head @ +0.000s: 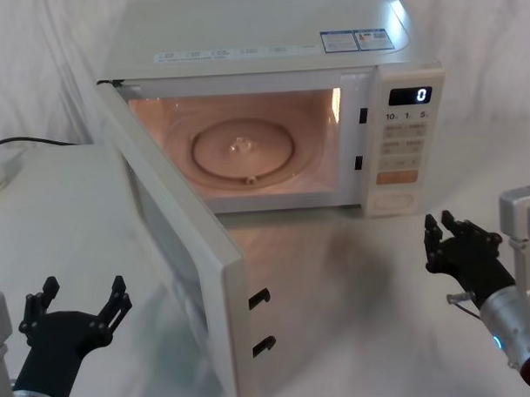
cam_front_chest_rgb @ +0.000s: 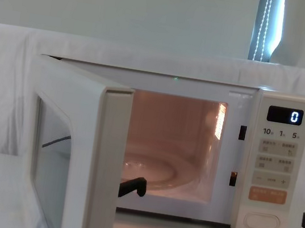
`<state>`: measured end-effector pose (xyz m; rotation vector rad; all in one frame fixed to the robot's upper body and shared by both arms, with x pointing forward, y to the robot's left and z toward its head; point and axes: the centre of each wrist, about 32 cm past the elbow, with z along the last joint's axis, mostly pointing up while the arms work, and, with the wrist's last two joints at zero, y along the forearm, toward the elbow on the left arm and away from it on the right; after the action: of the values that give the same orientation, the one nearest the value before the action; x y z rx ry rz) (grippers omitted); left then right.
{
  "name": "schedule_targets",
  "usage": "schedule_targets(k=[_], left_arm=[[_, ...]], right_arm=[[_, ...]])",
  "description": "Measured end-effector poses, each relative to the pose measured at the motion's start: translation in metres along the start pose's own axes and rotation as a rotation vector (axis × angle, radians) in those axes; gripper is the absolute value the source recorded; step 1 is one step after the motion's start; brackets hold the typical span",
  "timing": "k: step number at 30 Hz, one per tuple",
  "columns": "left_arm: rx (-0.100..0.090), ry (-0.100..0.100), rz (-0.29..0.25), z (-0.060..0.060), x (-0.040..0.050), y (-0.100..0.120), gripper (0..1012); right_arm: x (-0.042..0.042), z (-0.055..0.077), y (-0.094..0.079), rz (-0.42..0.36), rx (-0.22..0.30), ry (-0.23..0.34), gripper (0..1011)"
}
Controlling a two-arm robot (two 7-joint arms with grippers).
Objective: Press the button to open the microwave door with one hand; close the microwave door with the other hand.
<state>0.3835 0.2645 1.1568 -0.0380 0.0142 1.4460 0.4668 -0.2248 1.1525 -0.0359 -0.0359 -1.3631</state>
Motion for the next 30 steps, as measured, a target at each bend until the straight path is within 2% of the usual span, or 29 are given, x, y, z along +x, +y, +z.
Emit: schedule_targets(k=[1, 3, 4, 5, 10, 17, 19, 21, 27, 30], left_arm=[[0.000, 0.000, 0.000, 0.000, 0.0000, 0.000, 1001], [0.000, 0.000, 0.000, 0.000, 0.0000, 0.000, 1001], [0.000, 0.000, 0.000, 0.000, 0.0000, 0.000, 1001], [0.000, 0.000, 0.000, 0.000, 0.0000, 0.000, 1001], [0.000, 0.000, 0.000, 0.000, 0.0000, 0.000, 1001], [0.000, 0.000, 0.000, 0.000, 0.0000, 0.000, 1001], [0.000, 0.000, 0.000, 0.000, 0.0000, 0.000, 1001], [0.000, 0.000, 0.000, 0.000, 0.0000, 0.000, 1001], [0.000, 0.000, 0.000, 0.000, 0.0000, 0.000, 1001], [0.000, 0.000, 0.000, 0.000, 0.0000, 0.000, 1001]], right_arm=[[0.0013, -0.002, -0.002, -0.009, 0.003, 0.003, 242], [0.0020, -0.002, -0.003, -0.014, 0.004, 0.004, 252], [0.0034, -0.004, -0.004, -0.022, 0.006, 0.008, 336], [0.0049, -0.006, -0.006, -0.032, 0.007, 0.011, 336], [0.0092, -0.014, -0.013, -0.071, 0.012, 0.021, 515], [0.0097, -0.022, -0.017, -0.102, 0.013, 0.031, 751], [0.0097, -0.022, -0.017, -0.102, 0.012, 0.031, 782], [0.0096, -0.022, -0.017, -0.102, 0.013, 0.031, 861], [0.0093, -0.022, -0.017, -0.100, 0.013, 0.030, 989], [0.0093, -0.021, -0.016, -0.099, 0.013, 0.029, 1002]])
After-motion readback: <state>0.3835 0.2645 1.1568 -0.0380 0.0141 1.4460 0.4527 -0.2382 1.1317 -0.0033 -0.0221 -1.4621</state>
